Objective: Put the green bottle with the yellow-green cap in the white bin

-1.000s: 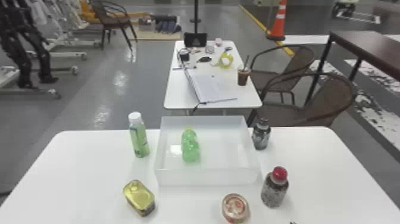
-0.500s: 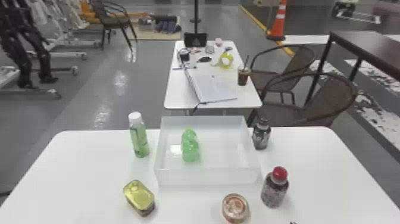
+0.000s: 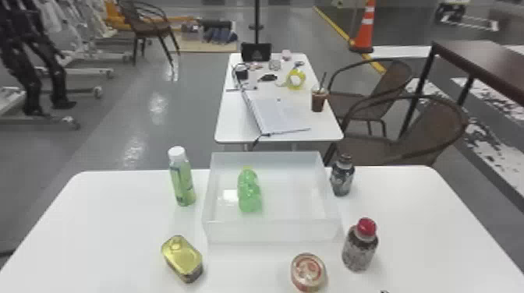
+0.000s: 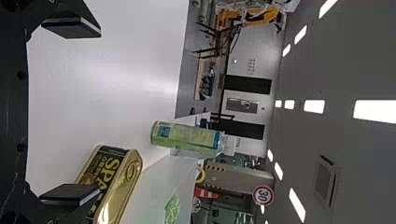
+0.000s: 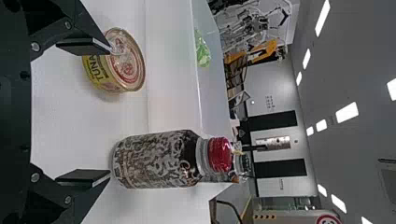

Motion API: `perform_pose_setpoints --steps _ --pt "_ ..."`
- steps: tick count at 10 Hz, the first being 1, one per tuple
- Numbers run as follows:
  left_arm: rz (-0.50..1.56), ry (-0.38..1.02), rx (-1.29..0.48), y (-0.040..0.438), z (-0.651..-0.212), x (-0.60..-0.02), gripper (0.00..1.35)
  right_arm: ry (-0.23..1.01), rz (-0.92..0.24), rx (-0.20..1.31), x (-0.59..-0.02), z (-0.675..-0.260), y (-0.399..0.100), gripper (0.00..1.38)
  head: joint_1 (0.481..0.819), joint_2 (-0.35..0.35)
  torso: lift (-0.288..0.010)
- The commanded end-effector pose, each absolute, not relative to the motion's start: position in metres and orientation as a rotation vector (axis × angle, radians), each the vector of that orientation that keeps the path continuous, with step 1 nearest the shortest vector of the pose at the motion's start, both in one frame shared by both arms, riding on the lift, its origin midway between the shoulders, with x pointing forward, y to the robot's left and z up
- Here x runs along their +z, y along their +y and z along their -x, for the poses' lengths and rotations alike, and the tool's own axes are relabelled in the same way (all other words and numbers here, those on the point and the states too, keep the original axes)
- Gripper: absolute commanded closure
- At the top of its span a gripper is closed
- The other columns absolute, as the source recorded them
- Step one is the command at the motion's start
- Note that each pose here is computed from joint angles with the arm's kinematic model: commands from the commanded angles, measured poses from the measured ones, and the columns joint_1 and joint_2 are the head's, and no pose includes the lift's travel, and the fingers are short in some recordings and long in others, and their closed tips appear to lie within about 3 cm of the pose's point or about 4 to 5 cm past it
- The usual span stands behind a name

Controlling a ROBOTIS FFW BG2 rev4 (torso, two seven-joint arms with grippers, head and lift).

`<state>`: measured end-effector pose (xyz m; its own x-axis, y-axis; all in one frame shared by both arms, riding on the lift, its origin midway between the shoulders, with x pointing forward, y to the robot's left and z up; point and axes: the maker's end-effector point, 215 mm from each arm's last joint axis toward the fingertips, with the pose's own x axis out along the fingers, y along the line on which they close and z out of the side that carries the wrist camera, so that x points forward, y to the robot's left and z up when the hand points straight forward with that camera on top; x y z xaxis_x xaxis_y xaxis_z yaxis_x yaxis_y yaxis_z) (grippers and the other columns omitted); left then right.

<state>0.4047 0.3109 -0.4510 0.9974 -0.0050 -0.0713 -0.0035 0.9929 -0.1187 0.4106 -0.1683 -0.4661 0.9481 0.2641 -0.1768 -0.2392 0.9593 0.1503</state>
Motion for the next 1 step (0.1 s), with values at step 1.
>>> perform_pose_setpoints --steps 1 --pt "0.127 0.068 0.002 0.3107 -0.4042 -0.4509 0.13 0.199 -0.128 0.257 -0.4672 -0.4097 -0.1684 0.34 0.549 0.000 -0.100"
